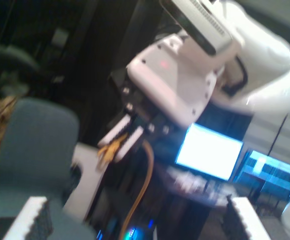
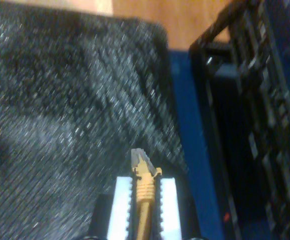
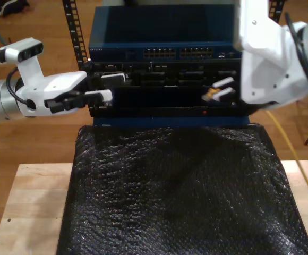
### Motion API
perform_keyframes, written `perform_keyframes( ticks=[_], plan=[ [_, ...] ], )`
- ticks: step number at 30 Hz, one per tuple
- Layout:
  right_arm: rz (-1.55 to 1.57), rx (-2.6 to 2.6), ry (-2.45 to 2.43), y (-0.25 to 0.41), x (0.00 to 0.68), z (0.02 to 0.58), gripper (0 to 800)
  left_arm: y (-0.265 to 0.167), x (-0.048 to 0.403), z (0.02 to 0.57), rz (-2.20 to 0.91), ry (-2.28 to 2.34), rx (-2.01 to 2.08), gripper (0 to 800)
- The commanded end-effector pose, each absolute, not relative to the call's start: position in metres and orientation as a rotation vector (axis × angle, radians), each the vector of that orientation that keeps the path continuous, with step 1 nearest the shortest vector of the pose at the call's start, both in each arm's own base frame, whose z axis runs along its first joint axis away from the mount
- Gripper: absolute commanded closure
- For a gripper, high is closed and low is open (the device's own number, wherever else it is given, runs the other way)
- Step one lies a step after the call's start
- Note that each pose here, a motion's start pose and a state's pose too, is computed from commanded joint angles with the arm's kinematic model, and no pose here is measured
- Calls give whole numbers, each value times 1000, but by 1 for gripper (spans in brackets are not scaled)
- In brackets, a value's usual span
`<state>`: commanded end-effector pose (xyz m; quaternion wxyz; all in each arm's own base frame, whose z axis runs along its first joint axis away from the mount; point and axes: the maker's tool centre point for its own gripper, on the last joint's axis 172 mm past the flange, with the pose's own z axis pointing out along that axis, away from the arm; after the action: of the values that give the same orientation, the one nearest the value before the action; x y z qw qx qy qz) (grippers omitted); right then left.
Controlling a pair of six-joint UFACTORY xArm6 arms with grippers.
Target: Grab the cable and plug it in
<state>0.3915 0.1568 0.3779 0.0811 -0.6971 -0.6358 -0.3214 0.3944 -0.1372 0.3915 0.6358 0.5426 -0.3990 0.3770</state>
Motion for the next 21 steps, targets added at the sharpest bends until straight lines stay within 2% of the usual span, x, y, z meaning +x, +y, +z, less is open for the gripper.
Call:
perform_keyframes(
  ticks=[9, 21],
  plan=[
    [-847, -2156, -1806, 126, 386, 349, 799, -120, 385, 340, 764, -1140, 1453, 3],
    [-812, -2160, -1800, 125, 381, 337, 799, -60, 353, 303, 528, -1521, 1698, 2]
  ],
)
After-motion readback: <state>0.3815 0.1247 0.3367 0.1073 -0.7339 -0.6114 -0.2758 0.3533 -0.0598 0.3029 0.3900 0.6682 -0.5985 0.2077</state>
